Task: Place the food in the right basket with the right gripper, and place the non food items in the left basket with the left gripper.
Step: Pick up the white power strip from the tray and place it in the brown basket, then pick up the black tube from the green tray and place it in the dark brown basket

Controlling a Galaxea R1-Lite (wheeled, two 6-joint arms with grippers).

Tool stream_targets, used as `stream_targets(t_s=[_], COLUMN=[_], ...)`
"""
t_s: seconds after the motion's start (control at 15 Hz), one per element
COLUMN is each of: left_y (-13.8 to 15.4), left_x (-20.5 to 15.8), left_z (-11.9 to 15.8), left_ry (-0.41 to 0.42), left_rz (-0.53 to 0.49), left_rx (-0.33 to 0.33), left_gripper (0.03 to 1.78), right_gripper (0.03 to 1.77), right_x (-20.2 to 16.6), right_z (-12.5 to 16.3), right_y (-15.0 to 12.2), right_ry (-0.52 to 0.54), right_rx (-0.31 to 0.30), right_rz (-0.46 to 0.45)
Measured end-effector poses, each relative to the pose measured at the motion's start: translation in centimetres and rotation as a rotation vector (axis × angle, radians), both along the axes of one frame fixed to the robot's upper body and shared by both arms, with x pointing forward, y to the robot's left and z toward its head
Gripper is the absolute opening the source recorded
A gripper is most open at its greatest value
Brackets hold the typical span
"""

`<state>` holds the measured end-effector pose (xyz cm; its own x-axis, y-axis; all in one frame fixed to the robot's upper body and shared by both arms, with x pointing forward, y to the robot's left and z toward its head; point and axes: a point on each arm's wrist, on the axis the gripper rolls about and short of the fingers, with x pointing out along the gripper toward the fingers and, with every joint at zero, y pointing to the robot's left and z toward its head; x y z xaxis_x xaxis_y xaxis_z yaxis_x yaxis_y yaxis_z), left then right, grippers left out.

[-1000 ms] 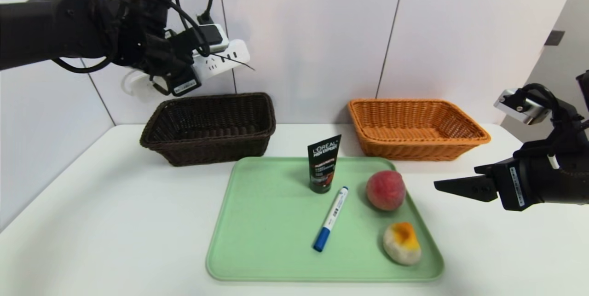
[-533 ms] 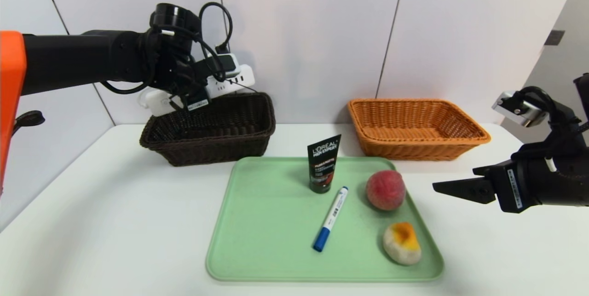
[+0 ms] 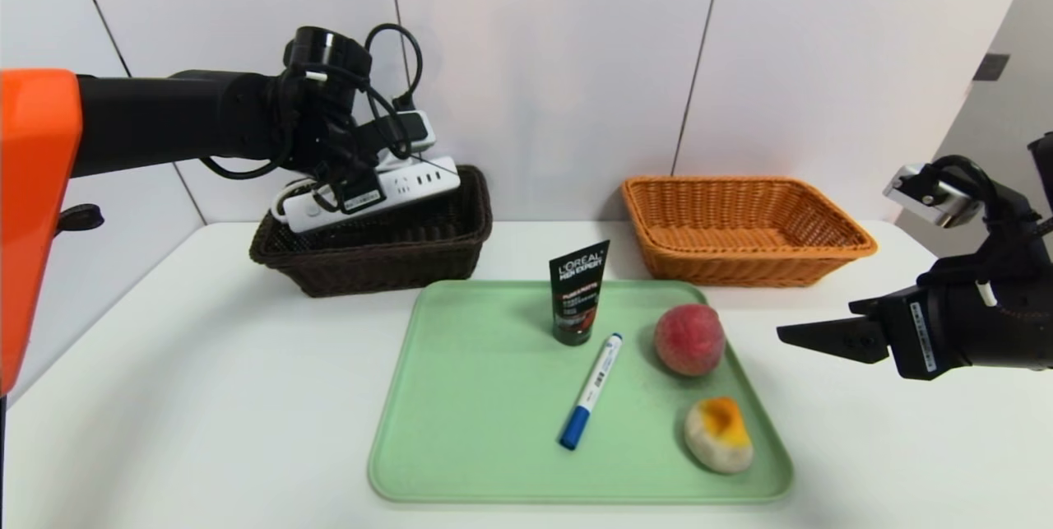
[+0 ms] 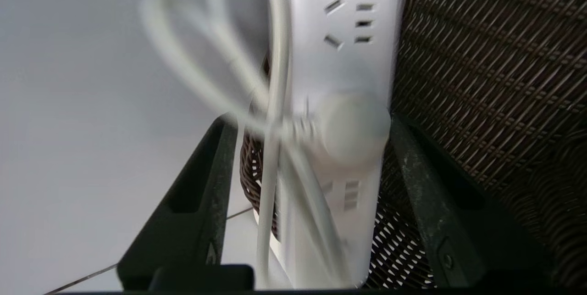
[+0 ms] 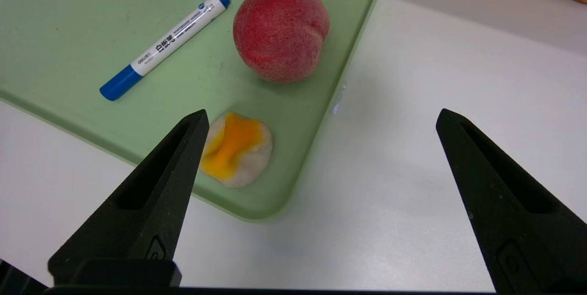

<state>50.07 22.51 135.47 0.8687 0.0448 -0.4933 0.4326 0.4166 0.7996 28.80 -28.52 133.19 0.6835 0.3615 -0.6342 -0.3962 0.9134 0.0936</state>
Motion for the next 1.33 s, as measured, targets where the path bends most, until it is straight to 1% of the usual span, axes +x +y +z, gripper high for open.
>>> stream_targets(t_s=[0.13,0.33,0.47,0.53,0.67,0.8,0.93,1.0,1.13,1.33], left_y=[0.0,0.0,0.1,0.0,-0.5,-1.4,-3.1,-4.8,-7.6,-11.1], left_x=[-0.1,-0.3,-0.7,-1.1,-1.8,-3.0,-4.9,-6.4,-9.2,-12.9], left_z=[0.1,0.7,1.5,2.2,3.5,4.8,5.7,6.0,6.3,6.2], left_ry=[-0.002,-0.016,-0.041,-0.062,-0.102,-0.128,-0.121,-0.098,-0.053,0.044], left_rz=[0.000,0.000,0.021,0.036,0.074,0.122,0.175,0.205,0.258,0.320], left_rx=[-0.001,-0.010,-0.058,-0.103,-0.217,-0.374,-0.537,-0.621,-0.756,-0.924], left_gripper=[1.31,1.43,1.49,1.52,1.56,1.59,1.62,1.63,1.65,1.67], right_gripper=[1.71,1.71,1.71,1.71,1.71,1.71,1.71,1.71,1.71,1.71], right_x=[0.0,0.0,-0.1,-0.2,-0.3,-0.4,-0.5,-0.5,-0.6,-0.8], right_z=[0.0,0.0,0.0,0.1,0.2,0.2,0.2,0.1,0.0,-0.1], right_y=[0.0,0.0,-0.1,-0.1,-0.1,-0.1,-0.2,-0.2,-0.2,-0.2], right_ry=[-0.001,-0.001,-0.002,-0.003,-0.009,-0.012,-0.011,-0.010,-0.008,-0.028], right_rx=[0.000,0.002,0.001,0.003,0.004,0.005,0.007,0.008,0.008,0.012], right_rz=[0.000,0.001,-0.001,-0.002,-0.002,-0.003,-0.003,-0.003,-0.004,-0.004])
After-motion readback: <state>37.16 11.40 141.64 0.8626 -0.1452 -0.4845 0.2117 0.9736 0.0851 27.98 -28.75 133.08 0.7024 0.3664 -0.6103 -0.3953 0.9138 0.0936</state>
